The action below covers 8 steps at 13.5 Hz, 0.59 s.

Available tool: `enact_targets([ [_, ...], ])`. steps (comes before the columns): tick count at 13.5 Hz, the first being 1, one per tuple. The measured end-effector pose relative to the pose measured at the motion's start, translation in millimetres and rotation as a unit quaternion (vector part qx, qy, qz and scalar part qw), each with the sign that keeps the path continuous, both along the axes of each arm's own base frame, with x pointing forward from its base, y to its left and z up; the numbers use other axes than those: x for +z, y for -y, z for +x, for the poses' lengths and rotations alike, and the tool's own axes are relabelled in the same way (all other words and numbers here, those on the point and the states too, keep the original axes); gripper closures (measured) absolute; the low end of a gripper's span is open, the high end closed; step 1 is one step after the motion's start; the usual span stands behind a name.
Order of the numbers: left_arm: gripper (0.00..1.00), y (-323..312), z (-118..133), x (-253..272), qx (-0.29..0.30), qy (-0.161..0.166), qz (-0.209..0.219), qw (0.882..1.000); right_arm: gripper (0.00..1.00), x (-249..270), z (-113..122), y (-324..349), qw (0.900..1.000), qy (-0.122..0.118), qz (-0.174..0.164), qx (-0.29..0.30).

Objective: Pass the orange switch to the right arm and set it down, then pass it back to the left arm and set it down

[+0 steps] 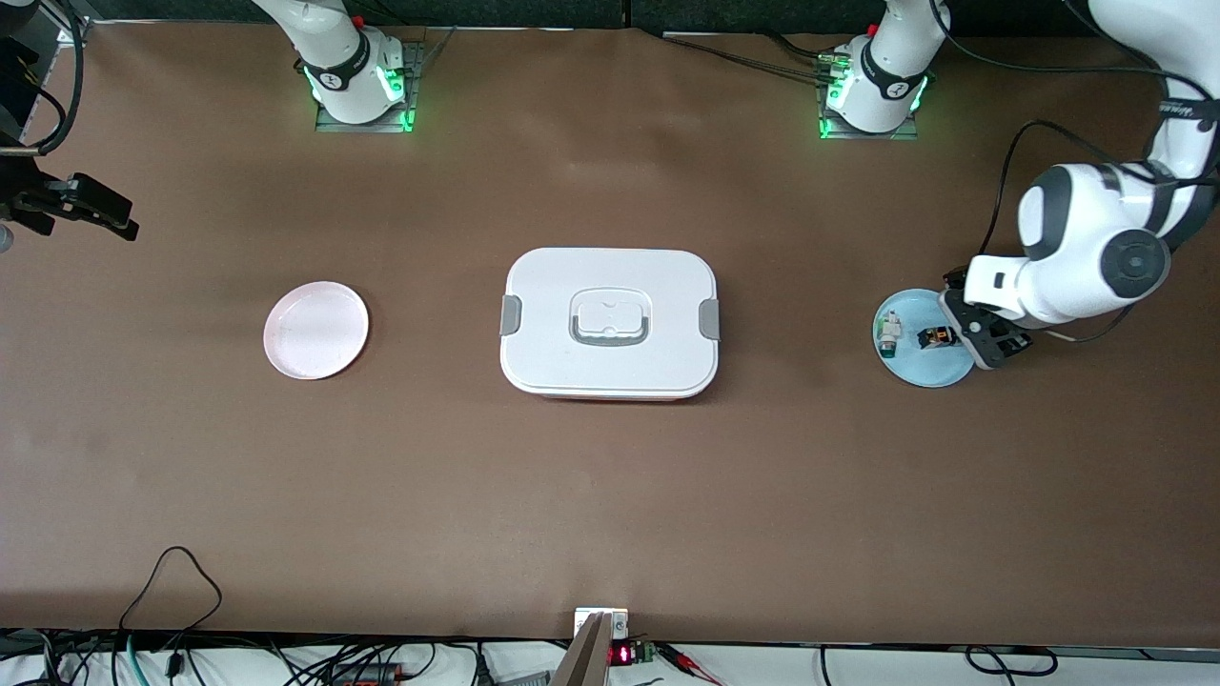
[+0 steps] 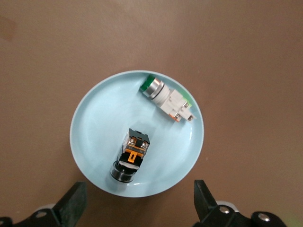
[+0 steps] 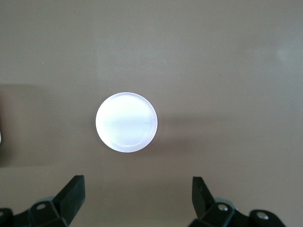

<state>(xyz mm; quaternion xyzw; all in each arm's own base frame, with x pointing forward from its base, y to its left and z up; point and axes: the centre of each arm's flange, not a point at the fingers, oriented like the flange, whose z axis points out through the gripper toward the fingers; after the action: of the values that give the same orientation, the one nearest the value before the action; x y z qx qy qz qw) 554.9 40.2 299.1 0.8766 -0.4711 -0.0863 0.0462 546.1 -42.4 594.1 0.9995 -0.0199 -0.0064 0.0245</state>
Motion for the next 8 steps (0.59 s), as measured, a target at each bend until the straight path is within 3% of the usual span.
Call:
enact_targets([
  [8,0.0,14.9,14.4,93.0,0.083,0.044,0.022,0.995,0.0,-0.4,-1.3,-0.3,1.0,-0.006,0.0,0.0],
])
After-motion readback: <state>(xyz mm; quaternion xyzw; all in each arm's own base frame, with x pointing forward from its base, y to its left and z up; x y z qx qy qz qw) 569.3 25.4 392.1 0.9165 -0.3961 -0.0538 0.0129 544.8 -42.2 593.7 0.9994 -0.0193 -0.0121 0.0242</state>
